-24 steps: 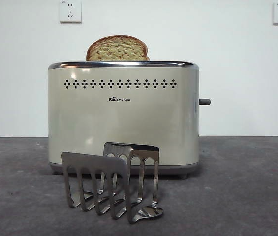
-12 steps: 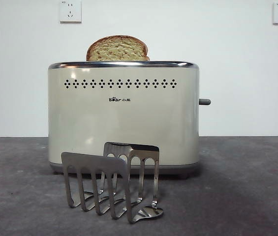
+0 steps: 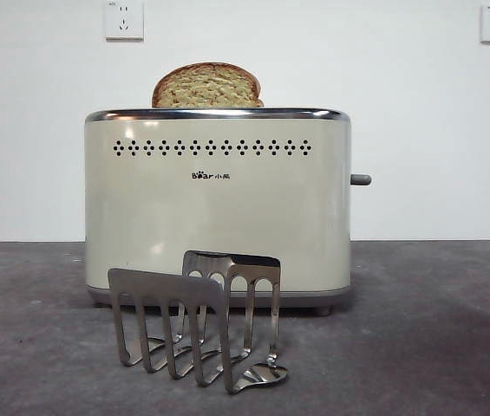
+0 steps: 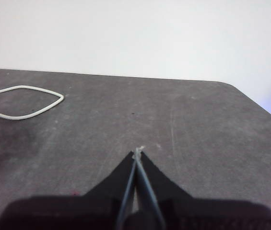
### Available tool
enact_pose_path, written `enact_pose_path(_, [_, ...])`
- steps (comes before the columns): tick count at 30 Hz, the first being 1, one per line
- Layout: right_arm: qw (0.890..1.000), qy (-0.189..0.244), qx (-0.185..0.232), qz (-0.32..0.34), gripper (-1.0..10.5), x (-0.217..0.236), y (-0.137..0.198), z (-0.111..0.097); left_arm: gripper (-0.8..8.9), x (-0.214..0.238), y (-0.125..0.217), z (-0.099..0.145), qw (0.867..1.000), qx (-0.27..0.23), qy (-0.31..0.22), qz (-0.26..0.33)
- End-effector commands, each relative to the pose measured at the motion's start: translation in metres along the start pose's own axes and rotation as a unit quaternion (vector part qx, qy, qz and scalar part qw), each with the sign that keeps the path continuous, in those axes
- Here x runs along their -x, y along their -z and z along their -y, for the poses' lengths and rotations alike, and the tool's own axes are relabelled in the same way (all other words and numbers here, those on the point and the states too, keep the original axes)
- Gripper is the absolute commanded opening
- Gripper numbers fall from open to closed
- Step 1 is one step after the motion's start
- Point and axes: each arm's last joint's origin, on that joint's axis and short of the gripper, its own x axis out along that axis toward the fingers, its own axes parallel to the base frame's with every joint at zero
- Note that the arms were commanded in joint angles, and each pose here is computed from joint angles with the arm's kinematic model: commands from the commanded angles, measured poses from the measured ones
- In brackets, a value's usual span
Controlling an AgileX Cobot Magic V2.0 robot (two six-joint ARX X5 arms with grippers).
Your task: Pick up a slice of bread from the rack,put the bread on the toaster,press the button
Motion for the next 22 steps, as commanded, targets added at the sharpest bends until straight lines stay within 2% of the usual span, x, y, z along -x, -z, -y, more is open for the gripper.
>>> enact_pose_path(1, [1.000,0.008,-0.012,-0.007,0.0,-0.001,0.011,0.000,-0.04,-0.001,0.003,0.000,1.000,0.003,0.000,-0.001])
enact_pose_path(7, [0.998,0.008,-0.006,-0.061,0.0,0.000,0.021,0.001,-0.04,-0.001,0.003,0.000,1.000,0.003,0.000,-0.001])
enact_pose_path(22, [0.998,0.006,-0.006,-0.061,0.0,0.000,0.021,0.000,-0.04,-0.001,0.003,0.000,1.000,0.003,0.000,-0.001])
